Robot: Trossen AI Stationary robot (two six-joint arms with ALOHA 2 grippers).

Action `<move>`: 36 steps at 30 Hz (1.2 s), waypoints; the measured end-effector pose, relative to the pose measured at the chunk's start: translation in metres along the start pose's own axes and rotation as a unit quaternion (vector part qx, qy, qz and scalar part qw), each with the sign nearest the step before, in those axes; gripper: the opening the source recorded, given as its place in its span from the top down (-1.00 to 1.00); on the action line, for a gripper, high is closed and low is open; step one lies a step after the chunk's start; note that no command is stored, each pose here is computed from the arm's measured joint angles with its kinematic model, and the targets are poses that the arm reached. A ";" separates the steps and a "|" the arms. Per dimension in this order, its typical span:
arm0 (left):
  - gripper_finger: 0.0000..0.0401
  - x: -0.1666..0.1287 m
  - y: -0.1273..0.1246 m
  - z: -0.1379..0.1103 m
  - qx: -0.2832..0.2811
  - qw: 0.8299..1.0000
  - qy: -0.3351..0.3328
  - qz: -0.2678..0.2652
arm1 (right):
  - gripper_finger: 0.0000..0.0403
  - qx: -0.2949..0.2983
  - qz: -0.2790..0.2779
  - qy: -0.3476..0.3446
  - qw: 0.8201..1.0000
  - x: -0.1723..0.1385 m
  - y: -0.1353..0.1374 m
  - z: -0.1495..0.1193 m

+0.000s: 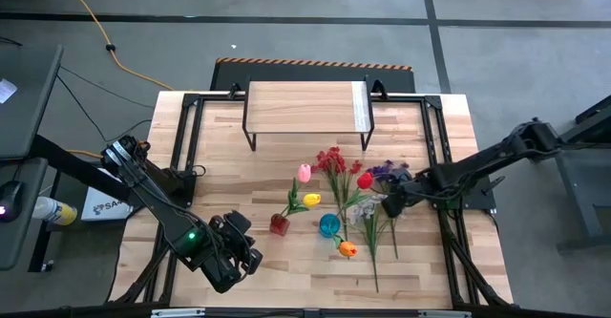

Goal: Pick and place flowers into a vace then onto a shelf
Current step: Put the violet flowers into the blue vase

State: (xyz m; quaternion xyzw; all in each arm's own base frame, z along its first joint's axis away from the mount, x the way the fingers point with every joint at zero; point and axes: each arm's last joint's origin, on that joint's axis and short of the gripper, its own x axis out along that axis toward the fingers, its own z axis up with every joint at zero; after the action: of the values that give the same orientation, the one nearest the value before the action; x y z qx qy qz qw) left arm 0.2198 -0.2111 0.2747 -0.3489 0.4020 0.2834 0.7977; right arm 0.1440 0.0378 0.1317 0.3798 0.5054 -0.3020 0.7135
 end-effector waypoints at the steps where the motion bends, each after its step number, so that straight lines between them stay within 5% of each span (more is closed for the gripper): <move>1: 0.63 0.000 0.000 0.000 0.000 1.000 0.001 0.000 | -0.18 0.000 -0.003 -0.001 1.000 0.001 0.001 0.000; 7: 0.63 0.000 0.000 0.000 0.000 1.000 0.004 0.000 | 0.00 0.000 -0.014 -0.006 1.000 0.003 0.000 0.000; 23: 0.63 0.000 0.000 0.000 -0.001 1.000 0.005 0.000 | 0.96 -0.020 -0.001 -0.039 0.999 -0.012 -0.008 0.002; 36: 0.63 0.000 -0.001 0.000 -0.003 1.000 0.005 -0.004 | 0.96 0.021 0.076 -0.159 0.984 -0.041 -0.016 0.009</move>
State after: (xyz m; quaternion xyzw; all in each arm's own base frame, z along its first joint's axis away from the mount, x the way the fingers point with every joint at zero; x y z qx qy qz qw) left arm 0.2202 -0.2118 0.2749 -0.3540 0.4044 0.2797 0.7956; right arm 0.1227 0.0239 0.1690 0.3789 0.3488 -0.3137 0.7977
